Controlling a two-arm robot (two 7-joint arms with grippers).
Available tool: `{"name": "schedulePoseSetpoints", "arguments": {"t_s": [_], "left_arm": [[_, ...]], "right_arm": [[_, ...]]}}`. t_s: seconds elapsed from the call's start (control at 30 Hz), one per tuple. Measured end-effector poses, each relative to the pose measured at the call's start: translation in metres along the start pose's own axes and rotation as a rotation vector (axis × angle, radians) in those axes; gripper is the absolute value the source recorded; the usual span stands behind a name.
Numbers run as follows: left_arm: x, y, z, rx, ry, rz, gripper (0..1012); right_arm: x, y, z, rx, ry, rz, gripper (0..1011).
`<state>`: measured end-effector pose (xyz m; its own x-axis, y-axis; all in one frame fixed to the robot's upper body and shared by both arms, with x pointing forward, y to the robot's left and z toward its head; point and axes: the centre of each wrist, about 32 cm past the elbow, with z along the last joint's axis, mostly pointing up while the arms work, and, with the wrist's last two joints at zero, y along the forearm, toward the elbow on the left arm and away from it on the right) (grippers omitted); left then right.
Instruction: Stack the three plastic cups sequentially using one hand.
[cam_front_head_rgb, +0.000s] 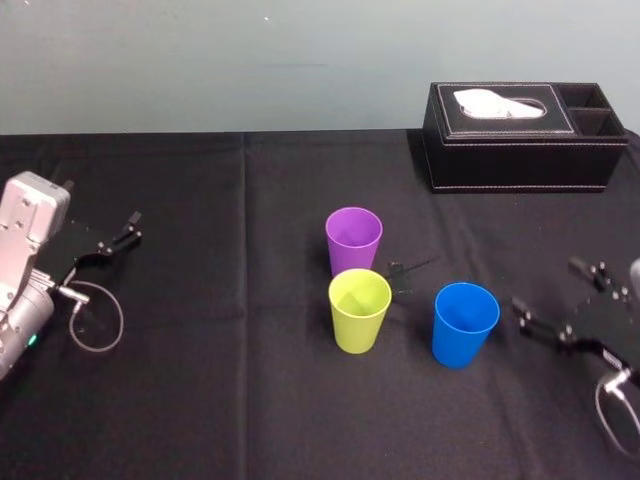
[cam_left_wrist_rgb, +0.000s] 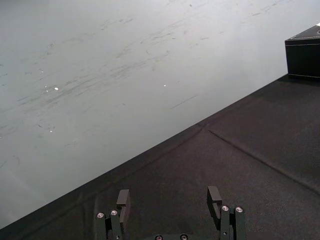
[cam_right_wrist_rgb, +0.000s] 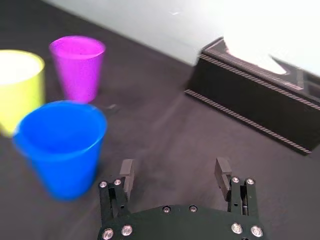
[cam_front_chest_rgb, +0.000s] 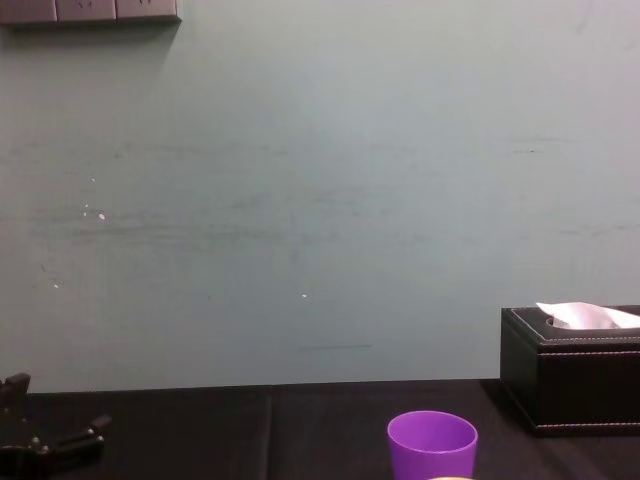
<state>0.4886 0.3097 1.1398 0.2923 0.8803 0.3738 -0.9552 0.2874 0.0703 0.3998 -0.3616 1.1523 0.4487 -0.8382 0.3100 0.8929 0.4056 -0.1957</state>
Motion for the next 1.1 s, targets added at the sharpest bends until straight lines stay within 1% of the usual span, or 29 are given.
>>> {"name": "schedulePoseSetpoints", "arguments": {"t_s": [0.03, 0.07, 0.1, 0.13, 0.23, 0.3, 0.37, 0.4, 0.47, 0.5, 0.6, 0.8, 1.1], "left_arm": [[0.0, 0.0, 0.0, 0.0, 0.0, 0.0, 1011], [0.0, 0.0, 0.0, 0.0, 0.0, 0.0, 1011], [0.0, 0.0, 0.0, 0.0, 0.0, 0.0, 1011], [0.0, 0.0, 0.0, 0.0, 0.0, 0.0, 1011], [0.0, 0.0, 0.0, 0.0, 0.0, 0.0, 1011], [0.0, 0.0, 0.0, 0.0, 0.0, 0.0, 1011], [0.0, 0.0, 0.0, 0.0, 0.0, 0.0, 1011], [0.0, 0.0, 0.0, 0.0, 0.0, 0.0, 1011], [0.0, 0.0, 0.0, 0.0, 0.0, 0.0, 1011], [0.0, 0.0, 0.0, 0.0, 0.0, 0.0, 1012], [0.0, 0.0, 0.0, 0.0, 0.0, 0.0, 1011], [0.0, 0.0, 0.0, 0.0, 0.0, 0.0, 1011], [0.0, 0.0, 0.0, 0.0, 0.0, 0.0, 1012]], "right_arm": [[0.0003, -0.003, -0.001, -0.004, -0.006, 0.017, 1003], [0.0007, -0.008, -0.001, -0.009, -0.015, 0.05, 1003], [0.0008, -0.01, -0.002, -0.011, -0.017, 0.061, 1003], [0.0003, -0.014, -0.003, -0.014, -0.018, 0.092, 1003], [-0.0014, -0.019, -0.004, -0.013, -0.013, 0.131, 1003], [-0.004, -0.022, -0.005, -0.008, -0.009, 0.17, 1003], [-0.0059, -0.023, -0.005, -0.003, 0.001, 0.193, 1003], [-0.0079, -0.023, -0.005, 0.004, 0.016, 0.213, 1003], [-0.0104, -0.023, -0.006, 0.01, 0.032, 0.229, 1003], [-0.013, -0.022, -0.007, 0.017, 0.049, 0.243, 1003], [-0.0176, -0.02, -0.007, 0.027, 0.068, 0.261, 1003], [-0.0222, -0.011, -0.006, 0.041, 0.101, 0.278, 1003], [-0.0279, 0.004, -0.007, 0.046, 0.135, 0.276, 1003]]}}
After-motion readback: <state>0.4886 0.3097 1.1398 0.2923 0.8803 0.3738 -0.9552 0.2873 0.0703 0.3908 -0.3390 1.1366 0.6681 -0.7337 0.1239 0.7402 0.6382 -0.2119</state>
